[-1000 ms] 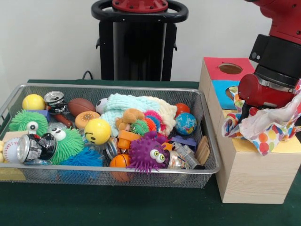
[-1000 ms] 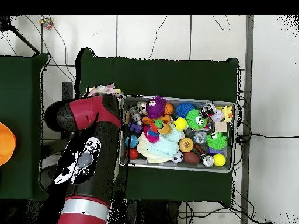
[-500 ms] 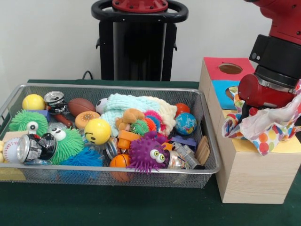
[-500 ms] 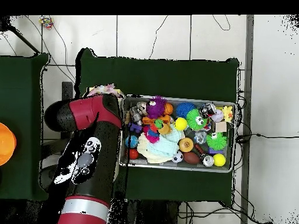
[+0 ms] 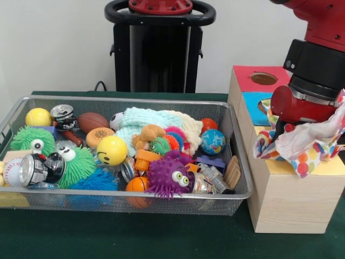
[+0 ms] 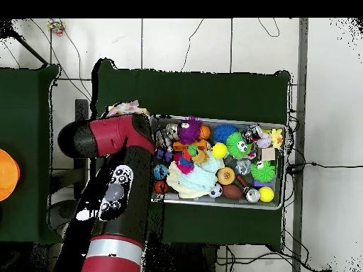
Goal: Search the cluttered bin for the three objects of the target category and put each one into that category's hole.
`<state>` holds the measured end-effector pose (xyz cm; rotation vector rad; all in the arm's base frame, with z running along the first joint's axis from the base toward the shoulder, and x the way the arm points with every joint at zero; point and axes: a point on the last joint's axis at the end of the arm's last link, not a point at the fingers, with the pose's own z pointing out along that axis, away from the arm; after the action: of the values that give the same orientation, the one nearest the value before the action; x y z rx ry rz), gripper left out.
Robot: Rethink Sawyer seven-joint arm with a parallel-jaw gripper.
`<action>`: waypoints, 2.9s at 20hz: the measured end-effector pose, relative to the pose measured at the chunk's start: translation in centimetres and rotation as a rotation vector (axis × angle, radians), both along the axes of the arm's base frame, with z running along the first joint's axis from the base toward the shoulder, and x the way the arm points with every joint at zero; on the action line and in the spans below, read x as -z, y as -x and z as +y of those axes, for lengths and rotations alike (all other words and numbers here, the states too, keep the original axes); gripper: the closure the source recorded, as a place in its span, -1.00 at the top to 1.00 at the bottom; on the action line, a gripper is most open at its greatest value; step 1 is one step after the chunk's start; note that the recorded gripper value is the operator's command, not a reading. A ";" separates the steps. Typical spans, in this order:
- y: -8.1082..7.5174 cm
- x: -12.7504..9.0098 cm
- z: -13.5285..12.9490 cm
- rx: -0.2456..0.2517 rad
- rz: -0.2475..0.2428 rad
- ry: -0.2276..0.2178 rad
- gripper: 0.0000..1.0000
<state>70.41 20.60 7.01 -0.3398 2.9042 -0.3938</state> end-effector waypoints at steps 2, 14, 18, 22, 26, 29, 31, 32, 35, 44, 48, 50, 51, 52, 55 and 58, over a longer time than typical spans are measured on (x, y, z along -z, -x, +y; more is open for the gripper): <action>-0.1 0.0 -0.2 0.006 0.000 -0.011 1.00; 0.6 -0.1 -0.5 0.004 -0.053 -0.049 1.00; 0.9 0.0 -0.6 0.000 -0.072 -0.055 1.00; 1.1 0.0 -0.7 -0.004 -0.092 -0.060 1.00; 1.3 0.1 -0.9 -0.003 -0.109 -0.071 1.00; 1.4 0.1 -1.0 -0.002 -0.116 -0.077 1.00; 1.5 0.1 -1.0 -0.004 -0.124 -0.079 1.00; 1.6 0.1 -1.0 -0.005 -0.130 -0.080 1.00; 1.4 0.3 -1.3 -0.006 -0.158 -0.092 1.00; 1.2 0.5 -1.5 -0.011 -0.212 -0.111 1.00; 1.4 0.5 -1.3 -0.018 -0.216 -0.107 1.00; 1.4 0.5 -1.3 -0.019 -0.218 -0.104 1.00; 1.4 0.6 -1.4 -0.020 -0.219 -0.103 1.00; 1.4 0.6 -1.3 -0.022 -0.220 -0.102 1.00; 1.6 0.6 -1.2 -0.031 -0.227 -0.092 1.00; 1.7 0.7 -1.1 -0.037 -0.233 -0.086 1.00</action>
<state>68.72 19.53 6.33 -0.3113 2.6740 -0.2810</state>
